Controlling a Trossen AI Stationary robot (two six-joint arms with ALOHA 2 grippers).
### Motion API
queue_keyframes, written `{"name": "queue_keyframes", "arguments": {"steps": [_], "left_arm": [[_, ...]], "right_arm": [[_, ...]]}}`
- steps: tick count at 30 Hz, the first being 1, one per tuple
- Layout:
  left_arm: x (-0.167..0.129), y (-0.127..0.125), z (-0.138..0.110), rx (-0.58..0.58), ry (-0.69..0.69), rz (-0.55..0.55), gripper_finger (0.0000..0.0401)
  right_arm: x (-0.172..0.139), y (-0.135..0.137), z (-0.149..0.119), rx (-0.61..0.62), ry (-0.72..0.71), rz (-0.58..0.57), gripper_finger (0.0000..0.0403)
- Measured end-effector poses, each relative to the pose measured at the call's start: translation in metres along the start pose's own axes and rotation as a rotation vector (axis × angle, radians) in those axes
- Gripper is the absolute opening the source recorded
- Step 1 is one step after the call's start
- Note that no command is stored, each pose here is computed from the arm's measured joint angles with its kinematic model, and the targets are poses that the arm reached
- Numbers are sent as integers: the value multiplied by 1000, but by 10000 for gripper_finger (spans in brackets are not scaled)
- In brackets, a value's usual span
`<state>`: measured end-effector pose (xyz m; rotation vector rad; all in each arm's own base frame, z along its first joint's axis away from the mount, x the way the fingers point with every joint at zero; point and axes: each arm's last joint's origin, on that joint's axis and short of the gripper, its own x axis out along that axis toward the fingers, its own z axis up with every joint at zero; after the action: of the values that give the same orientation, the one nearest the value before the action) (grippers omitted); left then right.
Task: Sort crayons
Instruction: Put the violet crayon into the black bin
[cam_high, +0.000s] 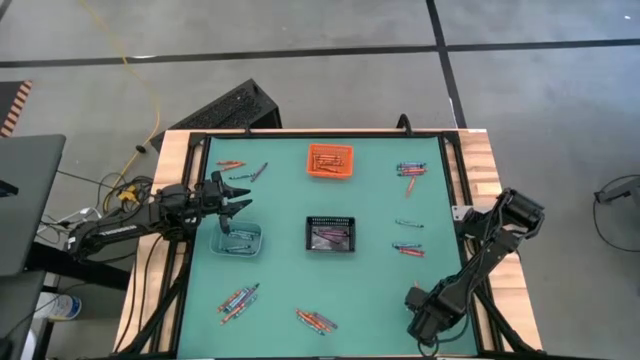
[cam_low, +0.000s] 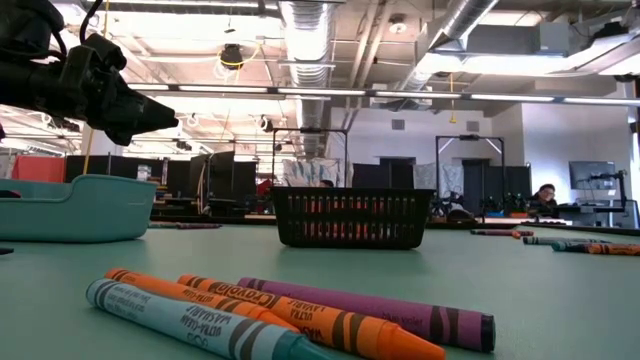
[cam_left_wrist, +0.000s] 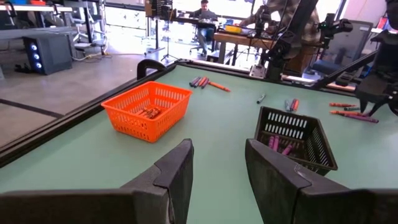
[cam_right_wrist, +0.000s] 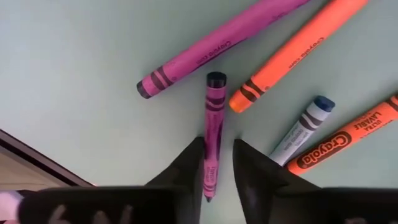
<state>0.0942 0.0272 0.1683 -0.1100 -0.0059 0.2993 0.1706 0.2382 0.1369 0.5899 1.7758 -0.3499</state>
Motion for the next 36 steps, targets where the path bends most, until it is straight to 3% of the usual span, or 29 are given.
{"name": "queue_keyframes", "arguments": {"steps": [8, 18, 23, 30, 36], "left_arm": [[0, 0, 0, 0, 0, 0, 135], [0, 0, 0, 0, 0, 0, 135], [0, 0, 0, 0, 0, 0, 135], [0, 0, 0, 0, 0, 0, 135], [0, 0, 0, 0, 0, -1, 135]], "right_arm": [[-6, 0, 4, 15, 27, 31, 7], [-65, -3, 3, 25, -56, 124, 7], [-101, -4, 19, -111, -364, 171, 6], [-144, 0, 81, -363, -895, 122, 5], [-167, -12, 143, -534, -1065, 47, 5]]}}
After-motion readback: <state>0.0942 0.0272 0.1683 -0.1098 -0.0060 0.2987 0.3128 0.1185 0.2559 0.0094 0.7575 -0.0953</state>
